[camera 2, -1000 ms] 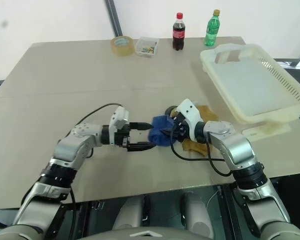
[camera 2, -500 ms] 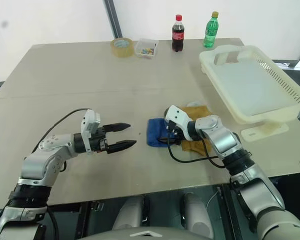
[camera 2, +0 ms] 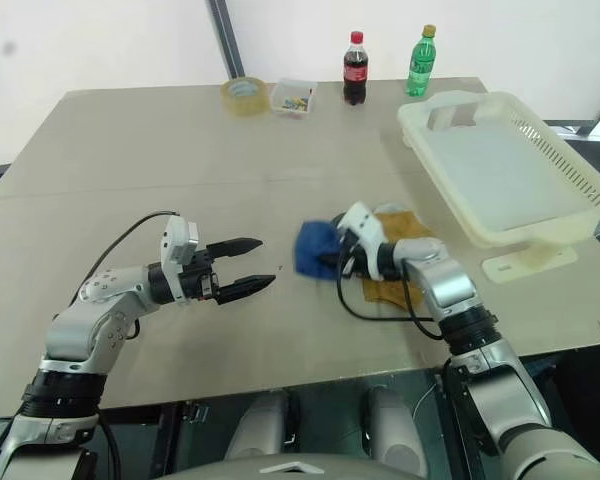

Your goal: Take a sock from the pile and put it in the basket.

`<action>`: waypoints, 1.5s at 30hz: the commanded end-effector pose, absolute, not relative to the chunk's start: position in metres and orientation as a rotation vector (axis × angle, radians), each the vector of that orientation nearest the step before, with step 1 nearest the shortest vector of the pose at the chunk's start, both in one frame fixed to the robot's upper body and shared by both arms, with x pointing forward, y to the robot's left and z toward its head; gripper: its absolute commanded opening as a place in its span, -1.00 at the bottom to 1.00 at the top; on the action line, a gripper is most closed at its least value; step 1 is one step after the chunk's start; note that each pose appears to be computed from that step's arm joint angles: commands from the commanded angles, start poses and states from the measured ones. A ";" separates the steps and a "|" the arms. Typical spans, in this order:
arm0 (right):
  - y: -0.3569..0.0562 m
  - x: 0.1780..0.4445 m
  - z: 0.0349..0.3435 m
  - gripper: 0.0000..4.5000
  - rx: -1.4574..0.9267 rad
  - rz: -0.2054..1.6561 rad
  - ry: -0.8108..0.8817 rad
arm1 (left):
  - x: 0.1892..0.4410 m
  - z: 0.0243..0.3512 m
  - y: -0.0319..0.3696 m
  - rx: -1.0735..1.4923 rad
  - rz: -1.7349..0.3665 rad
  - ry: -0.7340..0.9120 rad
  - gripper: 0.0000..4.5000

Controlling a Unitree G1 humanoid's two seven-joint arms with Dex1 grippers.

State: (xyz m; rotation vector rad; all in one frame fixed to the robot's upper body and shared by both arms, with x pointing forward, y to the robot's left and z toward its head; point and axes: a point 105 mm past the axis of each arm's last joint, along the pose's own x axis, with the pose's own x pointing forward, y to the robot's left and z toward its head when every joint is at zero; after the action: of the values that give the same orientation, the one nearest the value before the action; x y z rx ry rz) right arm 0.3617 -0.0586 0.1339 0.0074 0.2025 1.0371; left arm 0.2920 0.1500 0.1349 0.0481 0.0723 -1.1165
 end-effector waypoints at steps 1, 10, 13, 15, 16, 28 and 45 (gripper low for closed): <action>-0.111 0.399 0.237 -0.95 0.153 0.776 -0.098 | 0.302 0.164 0.135 0.045 -1.121 -0.086 1.00; -0.236 0.471 0.273 -0.95 0.309 0.115 -0.092 | 0.330 0.196 0.089 0.001 -1.098 -0.265 1.00; -0.238 0.478 0.259 -0.95 0.299 0.084 -0.043 | 0.335 0.200 0.081 0.001 -1.095 -0.276 1.00; -0.241 0.479 0.248 -0.95 0.319 0.038 -0.014 | 0.337 0.202 0.077 0.008 -1.093 -0.281 1.00; -0.242 0.480 0.244 -0.95 0.317 0.024 -0.004 | 0.337 0.203 0.076 0.009 -1.092 -0.283 1.00; -0.262 0.474 0.228 0.80 0.250 -0.012 0.036 | 0.328 0.216 0.071 -0.015 -1.083 -0.317 1.00; -0.179 0.346 0.230 0.91 -0.276 0.498 -0.185 | 0.341 0.211 0.137 0.093 -0.757 -0.288 1.00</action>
State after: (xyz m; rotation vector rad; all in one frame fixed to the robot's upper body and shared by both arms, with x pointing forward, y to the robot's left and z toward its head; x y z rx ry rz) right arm 0.3656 -0.1963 0.2176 -0.1969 -0.1400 0.4212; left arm 0.3428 0.1154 0.1981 0.0352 -0.2347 -0.8403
